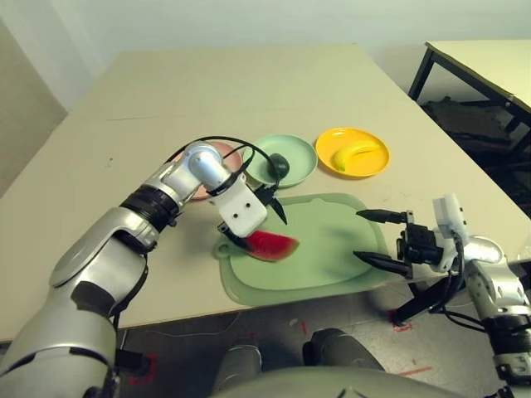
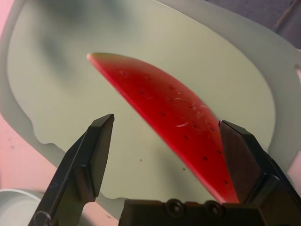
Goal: Place the fruits into color-matched plates.
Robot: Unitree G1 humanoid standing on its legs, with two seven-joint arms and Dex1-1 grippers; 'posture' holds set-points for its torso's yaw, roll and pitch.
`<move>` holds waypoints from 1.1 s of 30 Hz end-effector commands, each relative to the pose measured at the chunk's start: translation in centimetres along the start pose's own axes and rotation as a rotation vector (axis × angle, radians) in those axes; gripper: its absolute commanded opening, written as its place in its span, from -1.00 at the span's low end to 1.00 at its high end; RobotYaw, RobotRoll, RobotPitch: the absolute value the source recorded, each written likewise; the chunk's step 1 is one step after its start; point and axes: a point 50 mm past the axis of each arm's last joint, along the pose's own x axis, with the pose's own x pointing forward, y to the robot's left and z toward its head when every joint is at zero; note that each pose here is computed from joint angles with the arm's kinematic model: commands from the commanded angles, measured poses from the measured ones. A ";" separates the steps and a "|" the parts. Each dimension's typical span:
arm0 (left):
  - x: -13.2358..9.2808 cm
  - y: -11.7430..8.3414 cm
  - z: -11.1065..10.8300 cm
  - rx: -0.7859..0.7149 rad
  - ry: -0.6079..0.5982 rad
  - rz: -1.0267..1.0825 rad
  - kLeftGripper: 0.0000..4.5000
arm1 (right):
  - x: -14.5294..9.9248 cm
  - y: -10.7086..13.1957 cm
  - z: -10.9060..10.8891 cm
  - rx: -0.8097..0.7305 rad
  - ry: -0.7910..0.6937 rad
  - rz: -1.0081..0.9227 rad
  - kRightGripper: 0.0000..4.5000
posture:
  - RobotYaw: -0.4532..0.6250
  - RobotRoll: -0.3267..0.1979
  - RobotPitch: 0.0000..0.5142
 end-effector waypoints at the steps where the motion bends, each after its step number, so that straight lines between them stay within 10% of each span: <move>1: 1.0 0.1 0.6 -0.033 -0.042 -0.023 1.00 | 0.1 0.2 0.1 0.003 -0.006 0.007 0.98 | -0.45 0.25 -1.00; 14: 3.0 -0.6 0.9 -0.169 -0.031 -0.079 1.00 | 0.1 0.4 -0.1 -0.010 0.011 0.025 0.98 | -0.44 0.25 -1.00; 23: 3.8 -1.6 -0.3 -0.228 0.042 -0.126 -0.09 | 0.2 0.8 -0.4 -0.005 0.016 0.027 1.00 | -0.46 0.25 -1.00; 33: 3.0 -1.6 -0.7 -0.262 0.040 -0.089 -0.09 | 0.0 2.1 -1.2 -0.046 0.113 0.136 1.00 | -0.44 0.25 -1.00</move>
